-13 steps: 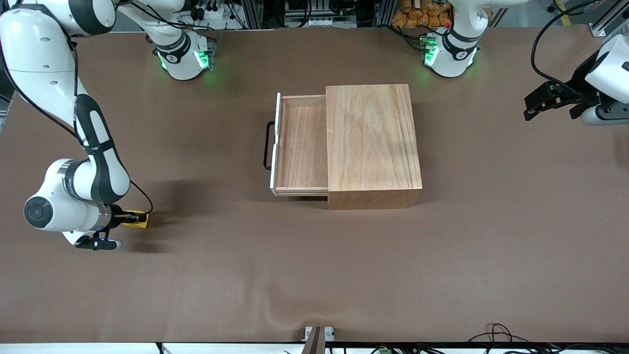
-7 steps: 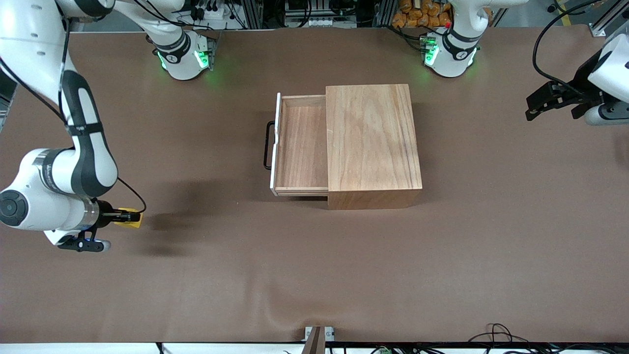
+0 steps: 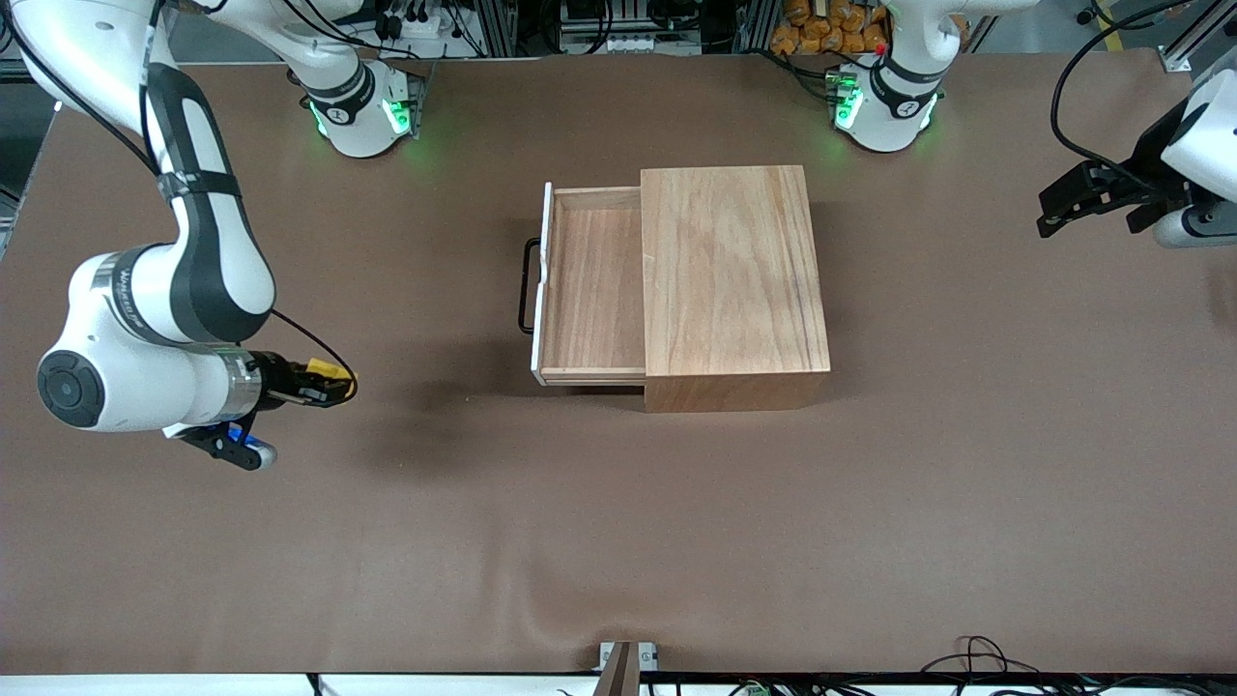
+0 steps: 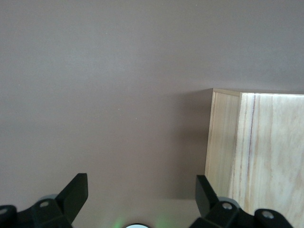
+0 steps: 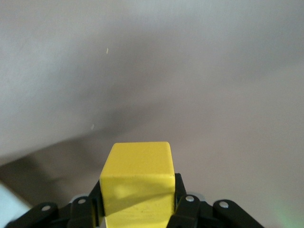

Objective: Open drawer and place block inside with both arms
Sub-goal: 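Carry the yellow cube with the right gripper over the open drawer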

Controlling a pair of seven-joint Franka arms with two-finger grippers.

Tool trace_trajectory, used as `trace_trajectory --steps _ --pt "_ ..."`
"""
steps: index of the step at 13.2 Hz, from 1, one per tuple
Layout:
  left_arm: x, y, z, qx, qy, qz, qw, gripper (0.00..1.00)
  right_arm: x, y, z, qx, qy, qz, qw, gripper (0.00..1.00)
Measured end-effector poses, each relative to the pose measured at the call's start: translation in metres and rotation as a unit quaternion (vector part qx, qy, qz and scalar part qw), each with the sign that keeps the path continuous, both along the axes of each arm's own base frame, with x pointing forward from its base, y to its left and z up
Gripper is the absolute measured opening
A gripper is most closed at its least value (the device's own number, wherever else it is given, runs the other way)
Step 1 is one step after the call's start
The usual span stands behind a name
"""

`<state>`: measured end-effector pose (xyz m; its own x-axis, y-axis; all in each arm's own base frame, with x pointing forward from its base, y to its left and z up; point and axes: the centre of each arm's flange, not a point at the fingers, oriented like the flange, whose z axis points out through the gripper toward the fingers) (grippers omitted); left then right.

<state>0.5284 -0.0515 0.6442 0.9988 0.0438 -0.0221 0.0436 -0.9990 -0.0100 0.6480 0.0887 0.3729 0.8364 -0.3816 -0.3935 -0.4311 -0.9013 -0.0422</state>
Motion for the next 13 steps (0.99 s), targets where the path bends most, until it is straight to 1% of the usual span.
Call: trace_trajectory --steps 1,3,6,8,11,13 --pt "0.0 0.0 -0.001 0.0 0.001 0.0 1.0 1.0 -0.002 0.012 0.012 0.002 0.011 -0.02 1.0 0.56" --pt "-0.001 0.0 -0.004 0.0 0.004 0.0 1.0 1.0 -0.011 0.056 0.033 -0.015 0.021 -0.06 0.998 0.56" --pt "-0.003 0.0 -0.004 0.001 0.005 0.0 1.0 1.0 -0.045 0.164 0.047 -0.057 0.038 -0.108 0.992 0.56" --pt "-0.004 0.0 -0.004 0.001 0.005 0.0 1.0 1.0 -0.068 0.224 0.05 -0.067 0.04 -0.141 0.987 0.56" --pt "-0.005 0.0 -0.004 0.001 0.005 -0.001 1.0 1.0 -0.081 0.254 0.051 -0.078 0.043 -0.189 0.978 0.56" --pt "-0.007 0.0 -0.005 0.001 0.006 -0.001 1.0 1.0 -0.082 0.268 0.05 -0.066 0.039 -0.226 0.971 0.56"
